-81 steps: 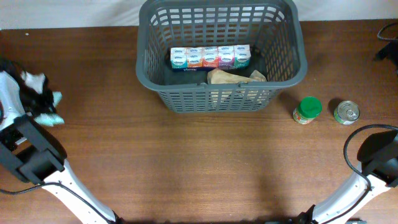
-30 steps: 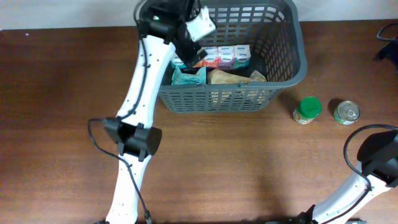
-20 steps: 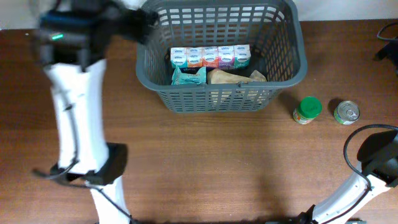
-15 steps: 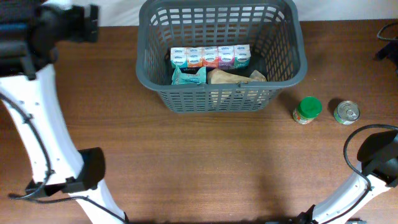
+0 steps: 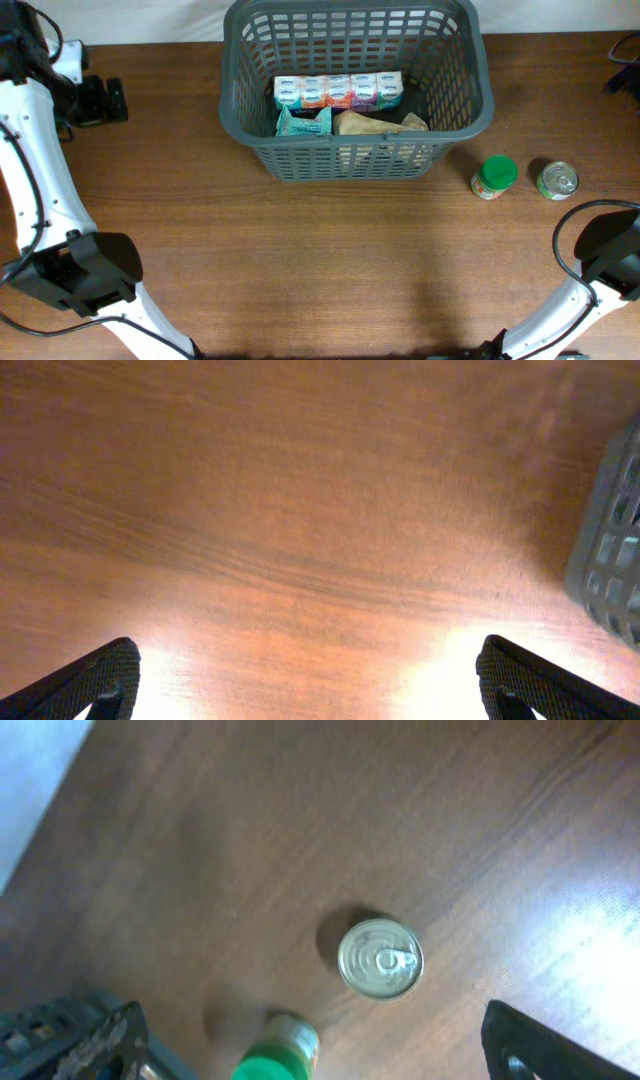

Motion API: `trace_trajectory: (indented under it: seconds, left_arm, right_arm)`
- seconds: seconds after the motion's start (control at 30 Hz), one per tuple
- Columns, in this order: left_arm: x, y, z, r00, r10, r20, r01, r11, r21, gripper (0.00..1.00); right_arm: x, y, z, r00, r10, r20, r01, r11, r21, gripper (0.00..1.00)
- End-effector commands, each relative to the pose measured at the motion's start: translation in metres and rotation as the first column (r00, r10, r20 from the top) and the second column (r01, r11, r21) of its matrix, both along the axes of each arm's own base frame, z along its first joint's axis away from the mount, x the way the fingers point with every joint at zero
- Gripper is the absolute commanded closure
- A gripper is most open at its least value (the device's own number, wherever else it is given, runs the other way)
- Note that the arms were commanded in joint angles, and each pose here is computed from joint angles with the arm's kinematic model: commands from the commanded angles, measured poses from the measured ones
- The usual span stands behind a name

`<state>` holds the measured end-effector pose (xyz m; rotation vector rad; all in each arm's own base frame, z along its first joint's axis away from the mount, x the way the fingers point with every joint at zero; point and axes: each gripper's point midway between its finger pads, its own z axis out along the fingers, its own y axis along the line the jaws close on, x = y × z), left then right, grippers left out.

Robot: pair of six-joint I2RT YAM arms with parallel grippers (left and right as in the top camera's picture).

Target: Pack container

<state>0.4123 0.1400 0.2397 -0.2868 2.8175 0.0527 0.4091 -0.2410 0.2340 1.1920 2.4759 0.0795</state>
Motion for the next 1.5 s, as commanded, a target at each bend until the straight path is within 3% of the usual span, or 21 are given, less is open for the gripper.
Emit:
trace_trajectory:
  seconds: [0.0,0.13,0.27,0.7,1.07,1.47]
  left_arm:
    - [-0.002,-0.001,-0.005,1.0,0.014,-0.011,-0.014,1.0,-0.023,0.01]
    - [-0.002,-0.001,-0.005,1.0,0.013,-0.011,-0.014,1.0,-0.023,0.01]
    - [-0.002,-0.001,-0.005,1.0,0.013,-0.011,-0.014,1.0,-0.023,0.01]
    - [-0.002,-0.001,-0.005,1.0,0.013,-0.011,-0.014,1.0,-0.024,0.01]
    - [-0.002,-0.001,-0.005,1.0,0.013,-0.011,-0.014,1.0,-0.024,0.01]
    - [-0.002,-0.001,-0.005,1.0,0.013,-0.011,-0.014,1.0,-0.024,0.01]
  right_arm:
    - [-0.001,-0.001,-0.001,1.0,-0.003,-0.008,0.003,1.0,-0.004,0.01]
    - [-0.011,-0.002,-0.017,0.996,0.007,-0.084,-0.008,1.0,-0.01,0.0]
    - [-0.025,-0.004,-0.079,0.974,-0.002,-0.228,0.002,1.0,0.0,0.01]
    - [-0.027,0.024,-0.19,0.964,0.057,-0.259,-0.031,0.994,0.105,0.01]
    - [-0.032,0.036,-0.237,0.965,0.073,-0.251,-0.05,0.994,0.095,0.01]
    - [-0.034,0.037,-0.245,0.967,0.064,-0.246,-0.043,0.995,0.092,0.01]
